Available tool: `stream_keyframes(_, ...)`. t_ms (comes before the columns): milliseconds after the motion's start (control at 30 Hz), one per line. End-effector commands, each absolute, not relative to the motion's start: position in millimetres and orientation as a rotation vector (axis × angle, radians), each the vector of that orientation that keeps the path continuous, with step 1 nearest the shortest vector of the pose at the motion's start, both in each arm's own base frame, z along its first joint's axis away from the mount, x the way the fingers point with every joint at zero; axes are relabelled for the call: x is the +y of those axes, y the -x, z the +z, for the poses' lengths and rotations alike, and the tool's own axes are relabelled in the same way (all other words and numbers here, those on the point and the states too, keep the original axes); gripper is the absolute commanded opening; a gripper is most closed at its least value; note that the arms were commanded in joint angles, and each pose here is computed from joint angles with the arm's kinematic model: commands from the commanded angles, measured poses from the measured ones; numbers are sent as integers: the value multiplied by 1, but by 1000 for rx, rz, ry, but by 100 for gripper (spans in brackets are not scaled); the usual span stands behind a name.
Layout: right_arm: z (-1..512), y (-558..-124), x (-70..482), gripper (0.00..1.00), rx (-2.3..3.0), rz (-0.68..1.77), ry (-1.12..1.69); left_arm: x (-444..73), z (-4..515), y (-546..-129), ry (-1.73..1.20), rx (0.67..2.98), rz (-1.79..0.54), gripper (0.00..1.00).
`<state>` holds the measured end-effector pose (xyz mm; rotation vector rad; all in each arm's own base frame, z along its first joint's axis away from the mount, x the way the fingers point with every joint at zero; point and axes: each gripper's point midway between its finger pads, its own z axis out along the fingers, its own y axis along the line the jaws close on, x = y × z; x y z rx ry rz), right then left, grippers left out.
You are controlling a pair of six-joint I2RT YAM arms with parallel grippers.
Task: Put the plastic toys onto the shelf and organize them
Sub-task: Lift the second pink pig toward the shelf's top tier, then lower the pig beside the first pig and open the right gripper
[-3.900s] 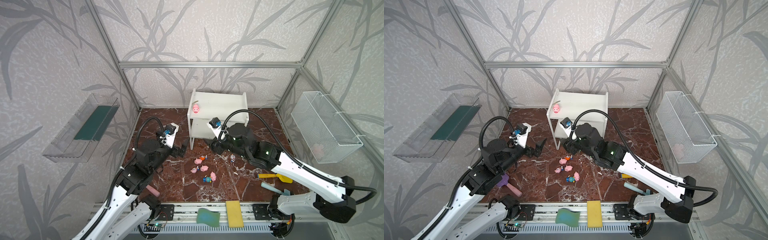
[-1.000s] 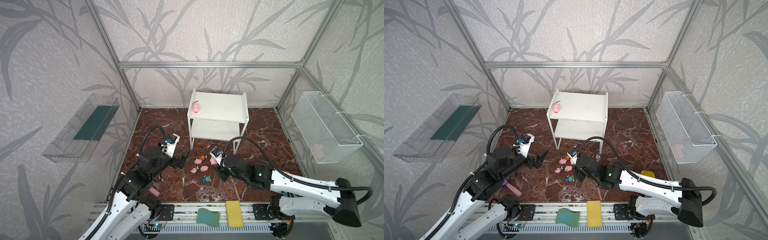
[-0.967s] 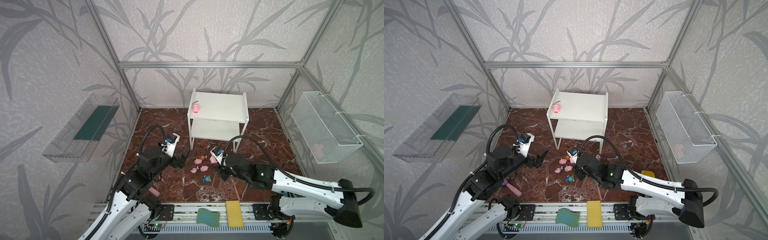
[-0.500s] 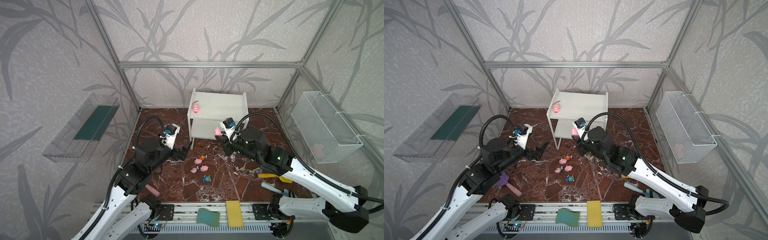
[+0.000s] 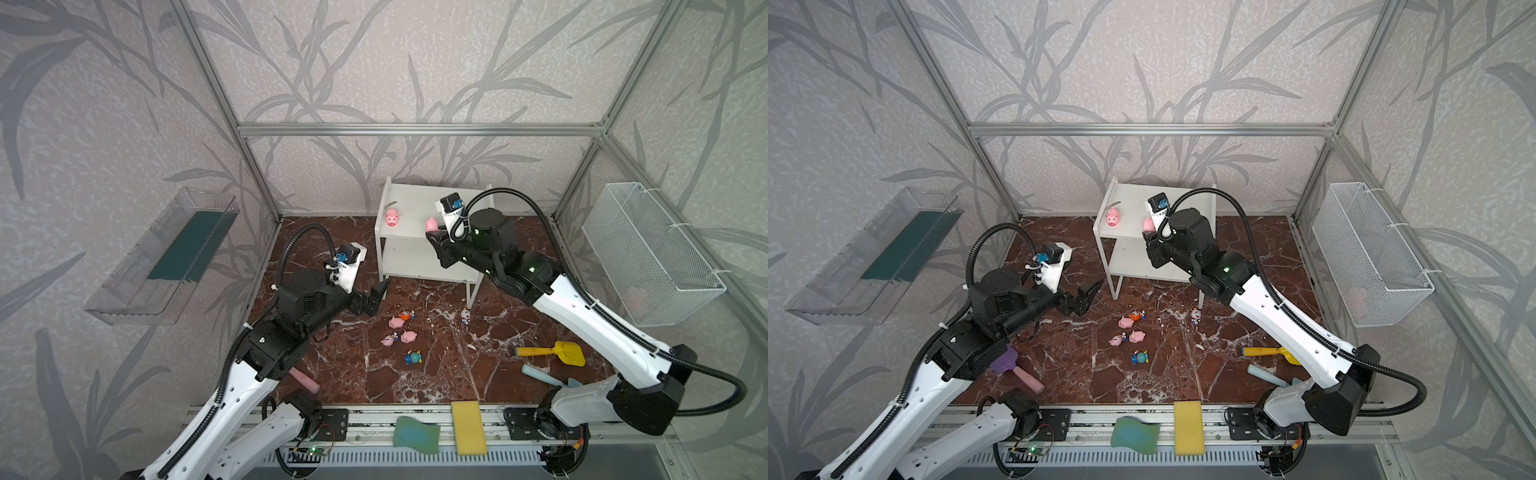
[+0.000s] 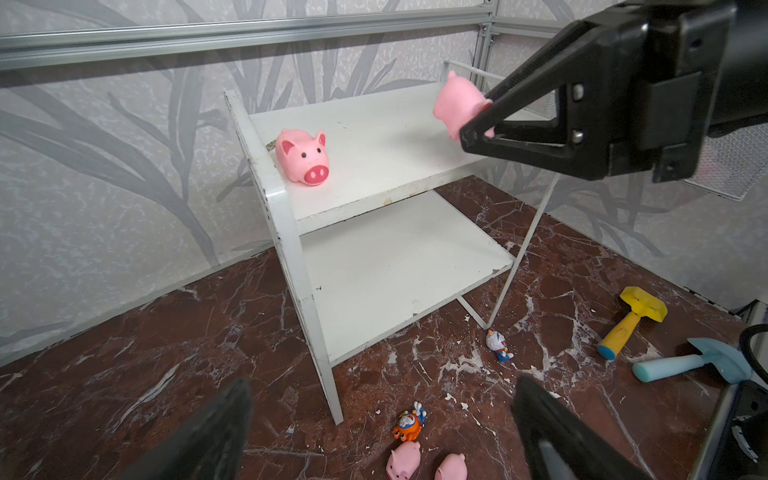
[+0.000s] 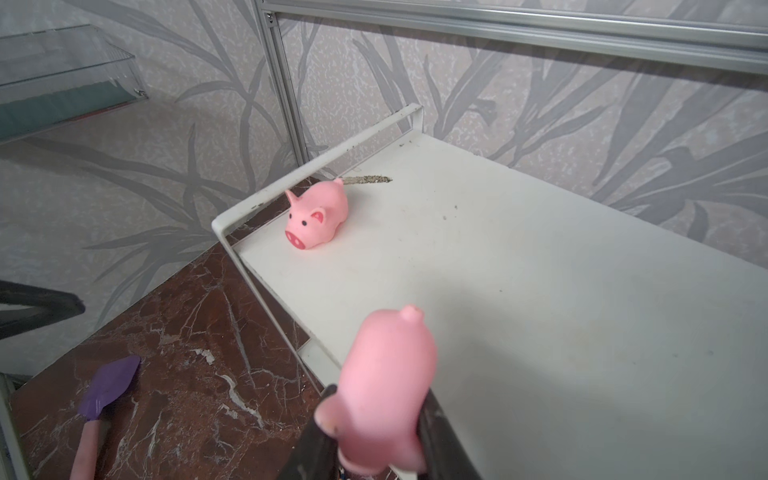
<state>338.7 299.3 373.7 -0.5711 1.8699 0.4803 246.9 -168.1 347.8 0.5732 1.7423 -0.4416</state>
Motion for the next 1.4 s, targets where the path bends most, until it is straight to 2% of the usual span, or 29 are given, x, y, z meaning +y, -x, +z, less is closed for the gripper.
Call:
stream_keyframes(0,374,-348,308,30,1879,507,570,-167,351,-245,-589,1704,-424,99)
stream_keyframes(567,359,-388,337,32,1929,509,531,-163,336,-243,-580,1711,-421,99)
stream_keyframes(1000,383,-382,332,52,1875,523,527,-161,333,-245,-564,1717,-434,99)
stream_keyframes(1367,417,-367,303,65,1799,491,494,-158,334,-249,-538,1718,-448,99)
